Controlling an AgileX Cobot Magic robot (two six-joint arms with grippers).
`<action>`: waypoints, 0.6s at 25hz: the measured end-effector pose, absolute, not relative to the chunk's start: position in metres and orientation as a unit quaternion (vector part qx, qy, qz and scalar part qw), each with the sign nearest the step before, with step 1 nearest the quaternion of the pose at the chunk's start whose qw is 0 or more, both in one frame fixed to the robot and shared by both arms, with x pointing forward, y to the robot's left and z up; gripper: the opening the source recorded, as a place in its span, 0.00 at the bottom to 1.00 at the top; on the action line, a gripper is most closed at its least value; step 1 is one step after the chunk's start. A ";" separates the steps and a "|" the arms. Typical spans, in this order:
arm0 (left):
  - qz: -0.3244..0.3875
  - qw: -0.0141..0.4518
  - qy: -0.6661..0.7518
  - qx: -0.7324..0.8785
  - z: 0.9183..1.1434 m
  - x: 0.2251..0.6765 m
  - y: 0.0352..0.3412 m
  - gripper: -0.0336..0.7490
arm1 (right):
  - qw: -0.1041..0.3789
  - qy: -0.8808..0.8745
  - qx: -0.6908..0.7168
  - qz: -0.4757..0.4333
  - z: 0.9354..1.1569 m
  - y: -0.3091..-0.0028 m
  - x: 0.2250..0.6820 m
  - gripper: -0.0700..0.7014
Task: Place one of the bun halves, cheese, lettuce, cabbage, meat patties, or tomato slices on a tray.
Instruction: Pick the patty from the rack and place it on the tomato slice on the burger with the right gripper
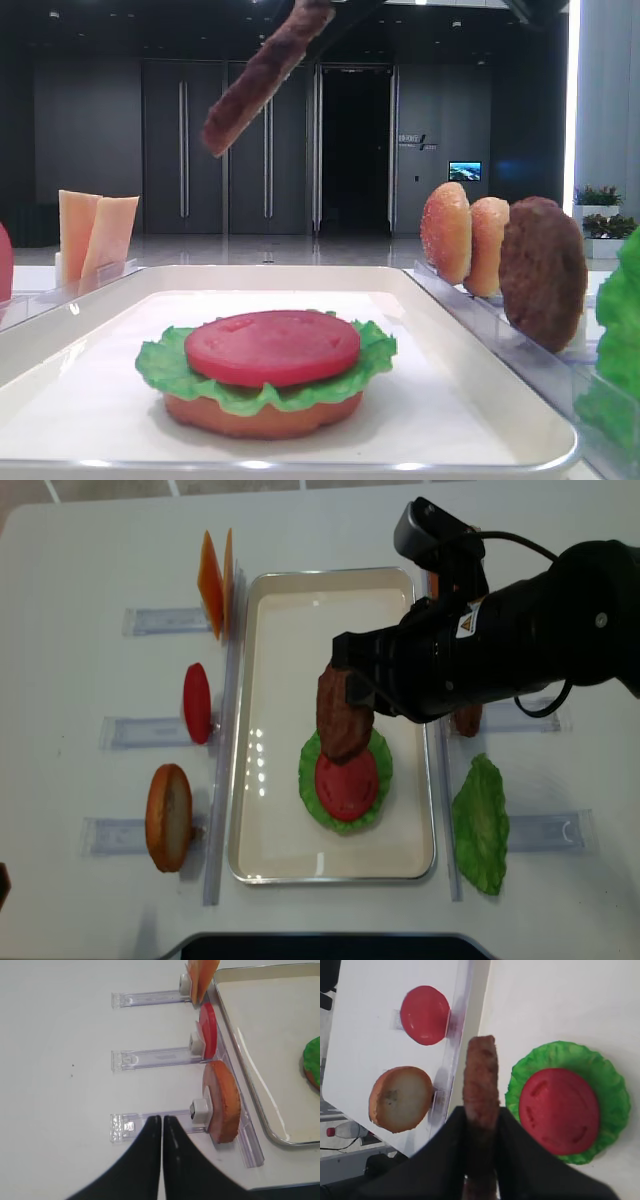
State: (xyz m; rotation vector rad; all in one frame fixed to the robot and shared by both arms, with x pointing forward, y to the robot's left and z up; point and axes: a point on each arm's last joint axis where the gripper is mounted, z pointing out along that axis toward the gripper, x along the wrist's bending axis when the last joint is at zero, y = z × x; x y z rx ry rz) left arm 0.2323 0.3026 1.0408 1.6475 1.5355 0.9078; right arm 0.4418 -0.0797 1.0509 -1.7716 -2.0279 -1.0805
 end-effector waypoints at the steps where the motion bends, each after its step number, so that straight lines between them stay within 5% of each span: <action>1: 0.350 0.349 0.593 0.636 1.041 0.232 0.303 0.04 | 0.120 -0.693 -0.606 -0.372 1.051 -0.079 0.442 0.27; 15: 0.350 0.349 0.593 0.636 1.041 0.232 0.303 0.04 | 0.155 -0.714 -0.563 -0.386 1.024 -0.060 0.449 0.27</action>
